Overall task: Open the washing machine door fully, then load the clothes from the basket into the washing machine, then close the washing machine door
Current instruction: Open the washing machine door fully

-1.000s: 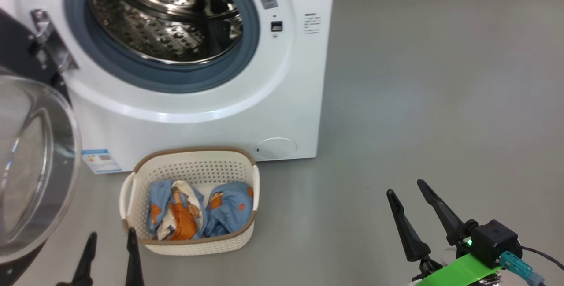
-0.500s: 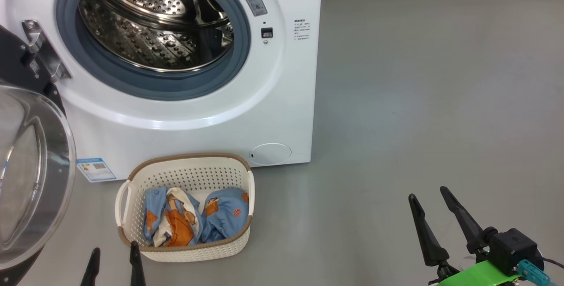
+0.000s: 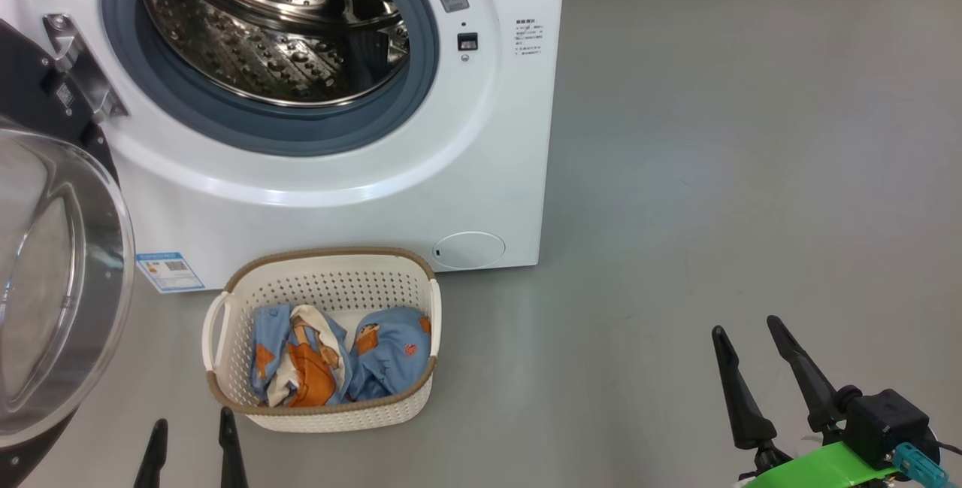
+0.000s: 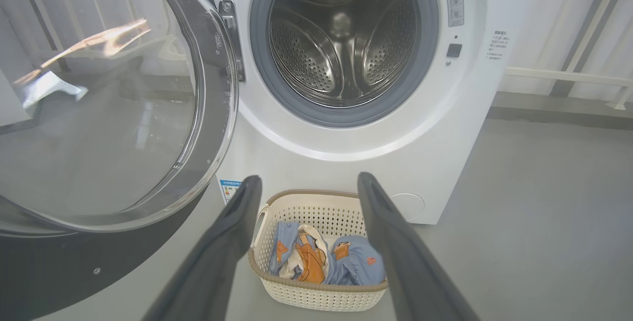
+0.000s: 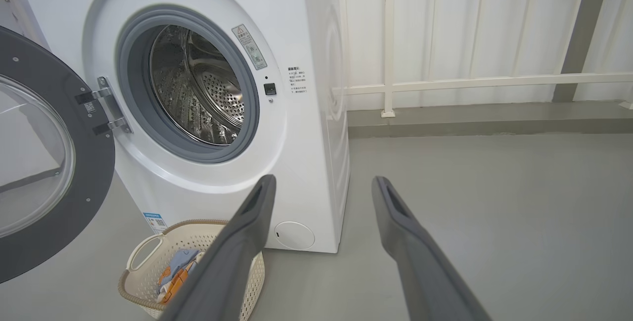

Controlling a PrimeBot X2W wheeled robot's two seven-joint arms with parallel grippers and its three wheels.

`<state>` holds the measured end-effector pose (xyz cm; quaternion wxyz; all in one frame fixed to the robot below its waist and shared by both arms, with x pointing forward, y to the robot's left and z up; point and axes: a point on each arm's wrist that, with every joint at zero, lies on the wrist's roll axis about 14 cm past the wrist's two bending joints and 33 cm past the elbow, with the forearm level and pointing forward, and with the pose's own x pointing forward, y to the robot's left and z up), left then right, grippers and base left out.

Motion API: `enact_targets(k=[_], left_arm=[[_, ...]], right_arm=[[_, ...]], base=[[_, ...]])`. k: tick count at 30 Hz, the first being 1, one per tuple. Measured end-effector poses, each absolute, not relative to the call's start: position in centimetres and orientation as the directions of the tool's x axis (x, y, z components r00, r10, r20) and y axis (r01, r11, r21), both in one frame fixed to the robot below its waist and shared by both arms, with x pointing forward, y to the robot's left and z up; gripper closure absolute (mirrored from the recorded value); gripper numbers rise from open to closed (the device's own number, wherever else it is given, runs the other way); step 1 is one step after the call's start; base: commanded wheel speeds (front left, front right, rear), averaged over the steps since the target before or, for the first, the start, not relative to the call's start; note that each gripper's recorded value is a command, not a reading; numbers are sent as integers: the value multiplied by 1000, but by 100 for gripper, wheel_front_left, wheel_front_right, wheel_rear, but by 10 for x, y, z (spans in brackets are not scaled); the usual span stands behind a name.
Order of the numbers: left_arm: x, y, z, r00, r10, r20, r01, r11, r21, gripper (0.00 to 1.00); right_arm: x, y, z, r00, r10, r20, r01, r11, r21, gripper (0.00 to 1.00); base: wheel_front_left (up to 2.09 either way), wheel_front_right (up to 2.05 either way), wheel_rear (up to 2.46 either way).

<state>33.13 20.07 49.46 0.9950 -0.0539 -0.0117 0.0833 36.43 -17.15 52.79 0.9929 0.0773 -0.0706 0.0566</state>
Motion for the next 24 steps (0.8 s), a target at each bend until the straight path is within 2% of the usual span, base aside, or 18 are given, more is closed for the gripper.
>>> enact_targets(k=[24], left_arm=[[328, 204, 490, 985, 174, 5, -173, 979, -104, 0]], right_arm=[[369, -165, 521, 984, 119, 130, -138, 979, 152, 0]], base=[[0, 0, 0]])
